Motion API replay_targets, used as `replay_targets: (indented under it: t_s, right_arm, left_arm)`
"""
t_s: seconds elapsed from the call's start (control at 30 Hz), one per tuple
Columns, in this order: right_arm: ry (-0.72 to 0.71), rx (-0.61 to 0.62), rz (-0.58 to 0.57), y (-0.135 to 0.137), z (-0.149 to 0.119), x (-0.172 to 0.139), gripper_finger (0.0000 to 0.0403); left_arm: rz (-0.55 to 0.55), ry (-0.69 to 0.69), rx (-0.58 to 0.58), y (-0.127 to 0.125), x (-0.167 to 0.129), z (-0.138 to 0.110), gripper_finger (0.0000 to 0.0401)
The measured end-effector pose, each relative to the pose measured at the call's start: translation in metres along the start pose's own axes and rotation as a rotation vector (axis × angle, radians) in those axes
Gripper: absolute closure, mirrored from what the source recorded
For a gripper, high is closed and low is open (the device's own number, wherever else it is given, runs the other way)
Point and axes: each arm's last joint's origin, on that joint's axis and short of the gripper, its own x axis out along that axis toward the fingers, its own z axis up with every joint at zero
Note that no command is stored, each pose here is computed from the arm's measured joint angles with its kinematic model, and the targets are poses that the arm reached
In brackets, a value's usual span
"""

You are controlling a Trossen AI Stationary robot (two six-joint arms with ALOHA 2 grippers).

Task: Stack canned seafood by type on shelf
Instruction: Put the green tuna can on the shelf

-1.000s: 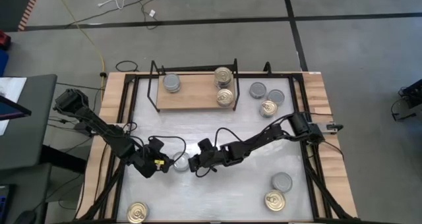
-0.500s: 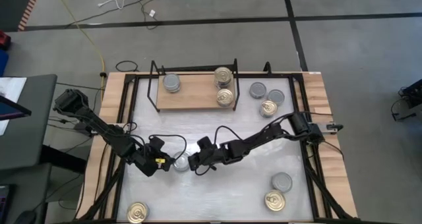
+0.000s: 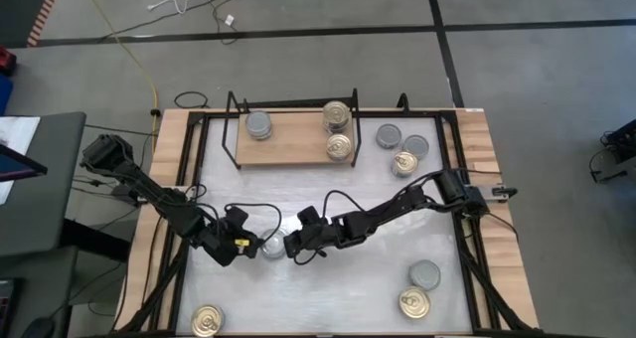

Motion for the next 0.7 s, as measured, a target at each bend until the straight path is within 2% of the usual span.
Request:
replay_targets:
  t_s: [0.7]
  right_arm:
    - [0.004,-0.003,-0.006,-0.0005,-0.0006,-0.0001,0.026]
  left_arm:
    - [-0.009,0.0,0.024,-0.001,0.0,0.0,0.0143]
